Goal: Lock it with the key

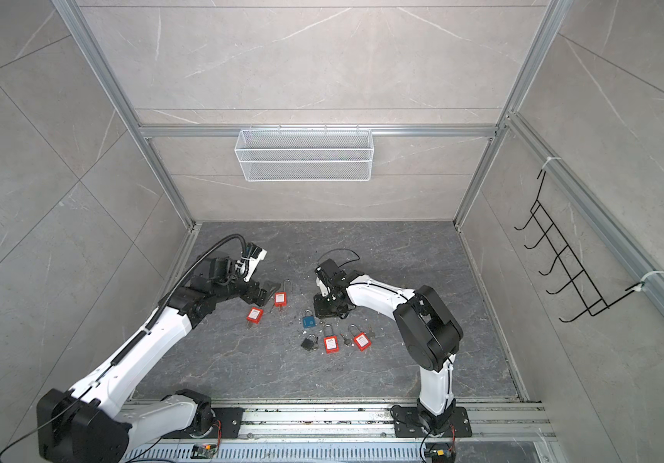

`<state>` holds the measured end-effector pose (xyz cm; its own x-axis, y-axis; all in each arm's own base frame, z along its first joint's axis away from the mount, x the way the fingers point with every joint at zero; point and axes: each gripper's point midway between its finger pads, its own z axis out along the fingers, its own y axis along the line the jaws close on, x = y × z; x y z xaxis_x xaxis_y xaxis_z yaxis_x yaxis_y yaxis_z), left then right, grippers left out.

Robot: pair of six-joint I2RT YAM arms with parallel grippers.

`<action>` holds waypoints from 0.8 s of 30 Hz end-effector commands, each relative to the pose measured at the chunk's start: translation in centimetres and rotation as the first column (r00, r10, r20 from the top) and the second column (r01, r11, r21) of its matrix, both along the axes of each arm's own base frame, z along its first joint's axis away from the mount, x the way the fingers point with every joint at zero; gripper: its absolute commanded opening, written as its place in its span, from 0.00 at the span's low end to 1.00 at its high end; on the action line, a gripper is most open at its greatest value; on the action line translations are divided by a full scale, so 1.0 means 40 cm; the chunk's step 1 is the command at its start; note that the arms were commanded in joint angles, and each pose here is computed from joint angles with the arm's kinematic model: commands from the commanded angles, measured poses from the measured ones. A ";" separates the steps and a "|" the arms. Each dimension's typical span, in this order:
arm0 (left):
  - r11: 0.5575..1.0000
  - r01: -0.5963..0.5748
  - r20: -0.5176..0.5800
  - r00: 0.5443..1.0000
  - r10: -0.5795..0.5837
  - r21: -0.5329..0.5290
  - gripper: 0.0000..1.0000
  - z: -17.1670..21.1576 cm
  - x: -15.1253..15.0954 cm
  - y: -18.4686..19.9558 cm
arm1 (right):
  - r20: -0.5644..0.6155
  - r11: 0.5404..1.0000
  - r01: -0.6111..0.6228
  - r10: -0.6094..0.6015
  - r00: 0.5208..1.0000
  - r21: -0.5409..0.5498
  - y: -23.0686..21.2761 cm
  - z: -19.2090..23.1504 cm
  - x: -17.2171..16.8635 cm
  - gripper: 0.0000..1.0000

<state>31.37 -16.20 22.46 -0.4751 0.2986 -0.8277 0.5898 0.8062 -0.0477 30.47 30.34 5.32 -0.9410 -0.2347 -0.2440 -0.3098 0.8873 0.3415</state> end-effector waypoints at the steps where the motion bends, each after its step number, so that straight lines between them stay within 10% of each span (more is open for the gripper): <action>1: 0.974 -0.219 0.024 0.975 0.221 -0.058 1.00 0.041 0.017 0.072 | 0.073 0.998 0.011 -0.006 0.997 -0.061 -0.017 0.066 0.011 0.39; 7: 0.934 -0.351 -0.077 0.935 0.346 -0.060 1.00 0.007 0.001 0.125 | 0.140 0.996 -0.029 0.041 0.989 -0.085 0.069 0.119 0.025 0.52; 12: 0.876 -0.457 -0.140 0.888 0.439 -0.151 1.00 -0.011 0.007 0.167 | 0.185 0.996 -0.004 0.020 0.983 -0.087 0.155 0.133 0.069 1.00; 24: 0.788 -0.569 -0.243 0.820 0.519 -0.237 1.00 -0.061 -0.023 0.236 | 0.180 0.975 0.025 0.016 0.983 -0.222 0.282 0.034 0.162 0.93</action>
